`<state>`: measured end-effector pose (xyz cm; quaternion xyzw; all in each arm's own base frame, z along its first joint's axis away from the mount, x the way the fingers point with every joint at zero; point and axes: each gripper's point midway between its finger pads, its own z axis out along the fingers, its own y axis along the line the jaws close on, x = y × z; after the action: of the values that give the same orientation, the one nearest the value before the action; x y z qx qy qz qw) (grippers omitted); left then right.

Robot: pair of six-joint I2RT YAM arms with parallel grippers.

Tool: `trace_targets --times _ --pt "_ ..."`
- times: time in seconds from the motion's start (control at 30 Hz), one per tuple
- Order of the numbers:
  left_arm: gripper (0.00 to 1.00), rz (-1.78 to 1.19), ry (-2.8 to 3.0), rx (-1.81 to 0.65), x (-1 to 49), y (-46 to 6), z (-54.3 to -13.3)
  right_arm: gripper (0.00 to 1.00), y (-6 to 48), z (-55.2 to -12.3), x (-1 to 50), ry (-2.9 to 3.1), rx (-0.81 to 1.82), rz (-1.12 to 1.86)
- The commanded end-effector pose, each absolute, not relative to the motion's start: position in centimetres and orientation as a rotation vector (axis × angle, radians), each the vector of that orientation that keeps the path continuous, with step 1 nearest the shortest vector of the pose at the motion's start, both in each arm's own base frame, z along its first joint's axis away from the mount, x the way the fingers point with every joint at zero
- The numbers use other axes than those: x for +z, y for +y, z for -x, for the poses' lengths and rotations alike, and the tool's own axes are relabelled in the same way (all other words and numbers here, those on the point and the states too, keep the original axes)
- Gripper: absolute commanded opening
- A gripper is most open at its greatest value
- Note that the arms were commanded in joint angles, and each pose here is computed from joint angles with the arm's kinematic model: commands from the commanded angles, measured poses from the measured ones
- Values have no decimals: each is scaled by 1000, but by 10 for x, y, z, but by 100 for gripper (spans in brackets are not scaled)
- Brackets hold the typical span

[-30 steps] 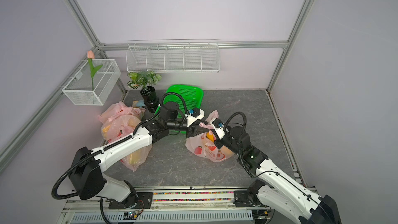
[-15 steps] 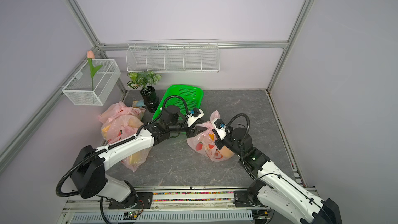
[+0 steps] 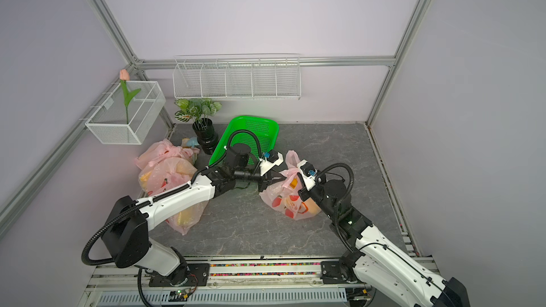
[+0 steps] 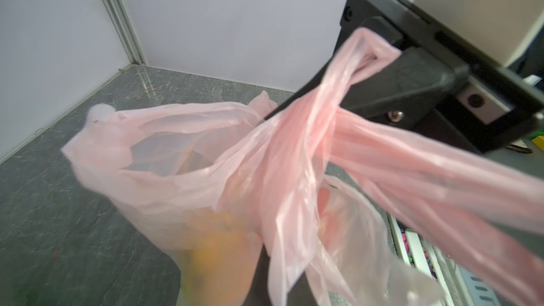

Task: Place the banana into a plastic bag & tie a knot
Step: Cross the plastic bag at the center of the board.

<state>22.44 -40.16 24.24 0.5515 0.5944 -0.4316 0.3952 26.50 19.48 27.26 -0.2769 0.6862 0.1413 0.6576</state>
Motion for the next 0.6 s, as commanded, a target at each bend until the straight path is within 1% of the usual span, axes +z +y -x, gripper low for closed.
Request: trace_targets --times 0.0,0.1,0.2,0.27,0.33,0.37,0.47,0.57 --pt "0 -1460 1567 -1191 226 -403 -194 7 182 -274 314 1397 256 514" --pt "0 -1497 1514 -1272 234 -409 -171 7 177 -276 317 1367 232 484" --pt "0 -1523 1475 -1346 240 -418 -153 7 184 -274 320 1344 266 498" --pt "0 -1514 1454 -1398 246 -421 -148 7 190 -271 322 1321 315 509" --pt "0 -1496 1463 -1385 249 -420 -150 7 193 -267 324 1300 357 514" --pt "4 -1491 1467 -1360 250 -418 -152 7 194 -265 325 1291 375 514" --pt "22 -1470 1472 -1283 258 -408 -157 7 193 -261 324 1288 407 513" --pt "34 -1376 1468 -1205 274 -389 -174 7 190 -259 319 1294 430 519"
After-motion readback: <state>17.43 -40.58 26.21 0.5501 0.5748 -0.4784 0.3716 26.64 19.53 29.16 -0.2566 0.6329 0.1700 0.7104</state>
